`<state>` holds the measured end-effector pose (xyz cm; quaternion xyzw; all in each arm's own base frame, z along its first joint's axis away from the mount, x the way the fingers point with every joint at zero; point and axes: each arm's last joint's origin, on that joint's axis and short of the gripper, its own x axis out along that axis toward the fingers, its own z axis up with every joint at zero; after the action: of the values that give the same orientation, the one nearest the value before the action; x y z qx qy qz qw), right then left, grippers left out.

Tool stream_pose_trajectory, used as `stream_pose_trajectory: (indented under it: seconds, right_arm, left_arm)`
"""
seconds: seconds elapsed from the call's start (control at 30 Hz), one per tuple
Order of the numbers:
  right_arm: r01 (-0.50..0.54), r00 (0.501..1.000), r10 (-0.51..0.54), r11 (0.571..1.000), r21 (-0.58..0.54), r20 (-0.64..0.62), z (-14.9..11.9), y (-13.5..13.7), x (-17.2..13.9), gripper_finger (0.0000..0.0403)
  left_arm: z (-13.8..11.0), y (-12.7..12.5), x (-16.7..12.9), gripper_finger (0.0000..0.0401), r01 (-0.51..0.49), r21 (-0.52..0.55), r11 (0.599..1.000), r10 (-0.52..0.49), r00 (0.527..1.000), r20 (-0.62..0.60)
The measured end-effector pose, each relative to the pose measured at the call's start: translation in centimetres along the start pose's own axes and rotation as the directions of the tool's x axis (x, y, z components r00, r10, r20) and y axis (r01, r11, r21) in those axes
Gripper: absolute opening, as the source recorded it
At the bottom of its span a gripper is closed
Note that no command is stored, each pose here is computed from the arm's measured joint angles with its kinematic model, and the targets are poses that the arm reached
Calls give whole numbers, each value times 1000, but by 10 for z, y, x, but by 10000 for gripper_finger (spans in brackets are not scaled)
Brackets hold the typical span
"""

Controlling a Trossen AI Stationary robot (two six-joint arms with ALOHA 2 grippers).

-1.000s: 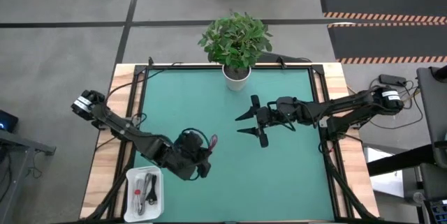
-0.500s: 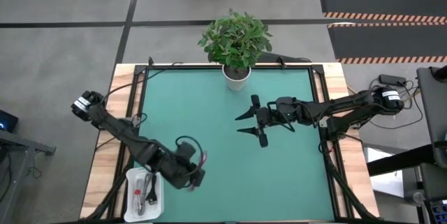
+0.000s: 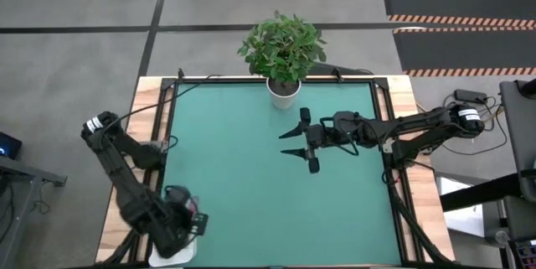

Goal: Pick and place USB-C Cables
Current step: Put the black pink charger cable into the bin

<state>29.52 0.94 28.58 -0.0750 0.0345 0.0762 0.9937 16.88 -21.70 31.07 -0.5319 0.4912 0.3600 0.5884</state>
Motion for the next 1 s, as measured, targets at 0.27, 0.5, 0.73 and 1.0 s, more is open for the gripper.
stream_pose_trajectory:
  seconds: [0.27,0.5,0.73,1.0]
  right_arm:
    - [3,1000,-3,1000,-1,22,8,-1,1,187]
    - [-2,1000,3,1000,26,-13,5,-1,1,187]
    - [-6,999,8,999,42,-45,2,0,1,187]
    - [-11,996,16,999,47,-89,-3,0,1,187]
  left_arm:
    - [-12,15,9,10,-79,1,997,79,997,7]
    - [-19,18,16,10,-171,20,985,172,984,-49]
    - [-21,21,19,10,-213,29,977,214,976,-44]
    - [-19,23,19,10,-235,28,971,236,971,-22]
